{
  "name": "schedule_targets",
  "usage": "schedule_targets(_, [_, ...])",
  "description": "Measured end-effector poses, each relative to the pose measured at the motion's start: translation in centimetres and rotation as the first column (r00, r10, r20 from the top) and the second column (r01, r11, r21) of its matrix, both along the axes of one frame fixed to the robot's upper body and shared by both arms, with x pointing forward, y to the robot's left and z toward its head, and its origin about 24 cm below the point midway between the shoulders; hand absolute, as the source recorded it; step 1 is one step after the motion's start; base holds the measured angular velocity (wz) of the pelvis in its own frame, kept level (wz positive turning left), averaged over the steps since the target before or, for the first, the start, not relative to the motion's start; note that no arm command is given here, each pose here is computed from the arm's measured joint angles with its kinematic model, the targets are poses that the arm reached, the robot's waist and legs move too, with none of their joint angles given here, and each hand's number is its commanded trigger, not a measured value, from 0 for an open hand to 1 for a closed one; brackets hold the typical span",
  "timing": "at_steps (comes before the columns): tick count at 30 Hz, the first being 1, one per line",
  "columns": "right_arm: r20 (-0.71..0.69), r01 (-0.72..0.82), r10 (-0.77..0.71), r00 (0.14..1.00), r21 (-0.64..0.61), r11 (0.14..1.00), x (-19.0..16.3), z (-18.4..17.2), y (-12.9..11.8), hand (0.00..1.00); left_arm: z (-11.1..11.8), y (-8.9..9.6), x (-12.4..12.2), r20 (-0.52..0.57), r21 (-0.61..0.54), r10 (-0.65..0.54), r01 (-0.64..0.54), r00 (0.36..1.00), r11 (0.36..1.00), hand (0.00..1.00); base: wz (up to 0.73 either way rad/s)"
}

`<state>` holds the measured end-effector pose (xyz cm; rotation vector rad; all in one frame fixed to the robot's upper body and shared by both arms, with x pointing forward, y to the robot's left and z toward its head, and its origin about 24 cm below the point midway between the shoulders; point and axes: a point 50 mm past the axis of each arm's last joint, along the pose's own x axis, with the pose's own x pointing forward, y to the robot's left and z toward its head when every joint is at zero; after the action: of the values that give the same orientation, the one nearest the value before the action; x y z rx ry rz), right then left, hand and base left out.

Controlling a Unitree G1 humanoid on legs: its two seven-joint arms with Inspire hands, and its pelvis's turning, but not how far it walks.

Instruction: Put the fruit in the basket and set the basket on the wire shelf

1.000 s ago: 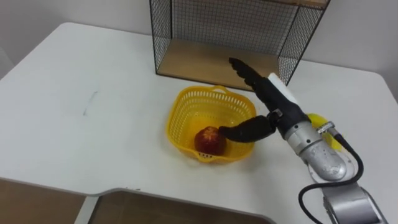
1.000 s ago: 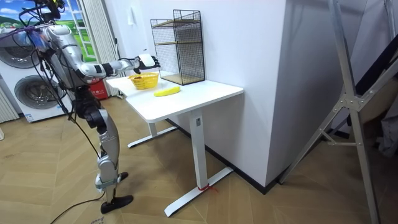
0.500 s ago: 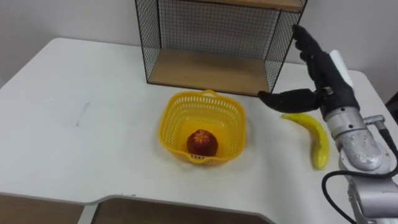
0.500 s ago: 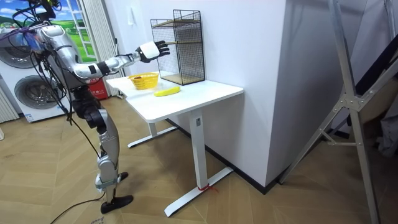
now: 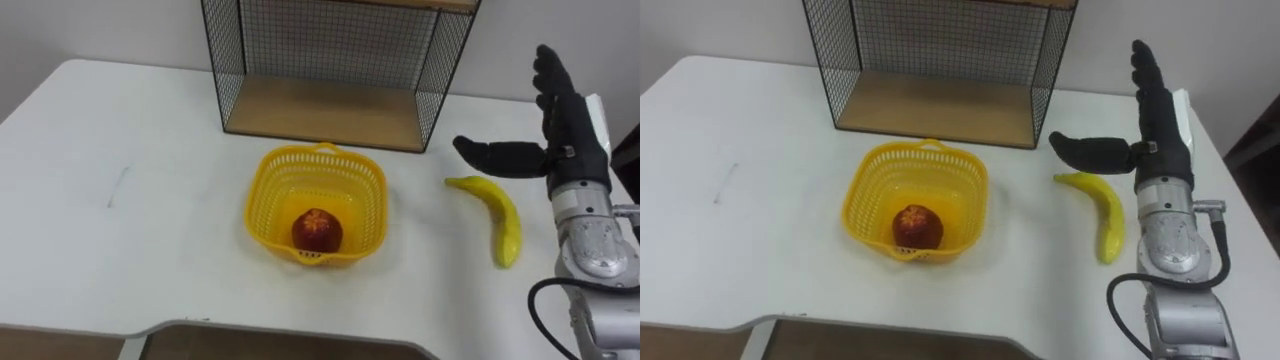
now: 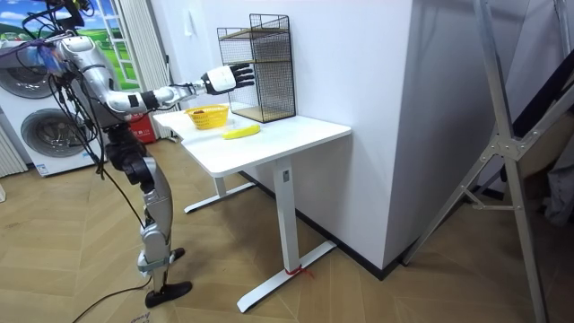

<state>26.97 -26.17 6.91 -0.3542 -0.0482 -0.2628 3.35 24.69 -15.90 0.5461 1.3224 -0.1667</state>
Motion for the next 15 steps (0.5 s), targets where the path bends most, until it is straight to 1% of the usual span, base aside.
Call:
schedule_targets(1, [0.001,0.012,-0.012,1.0,0.005,1.0,0.0,0.0,-0.2,0.0,0.0,0.1,-0.6,-0.013,0.002,0.004,-0.004,1.0,1.0,0.0,0.0])
schedule_targets(8, [-0.041,0.035,-0.036,0.999,-0.005,0.999,0.4,-0.6,-1.0,0.0,-0.1,0.2,-1.4,-0.046,0.012,0.017,-0.017,0.999,1.0,0.0,0.03])
schedule_targets(15, [-0.183,0.065,-0.061,0.981,0.019,0.998,0.7,-3.2,-2.1,0.0,0.0,0.6,-1.5,-0.047,0.013,0.048,-0.047,0.998,0.999,0.0,0.01])
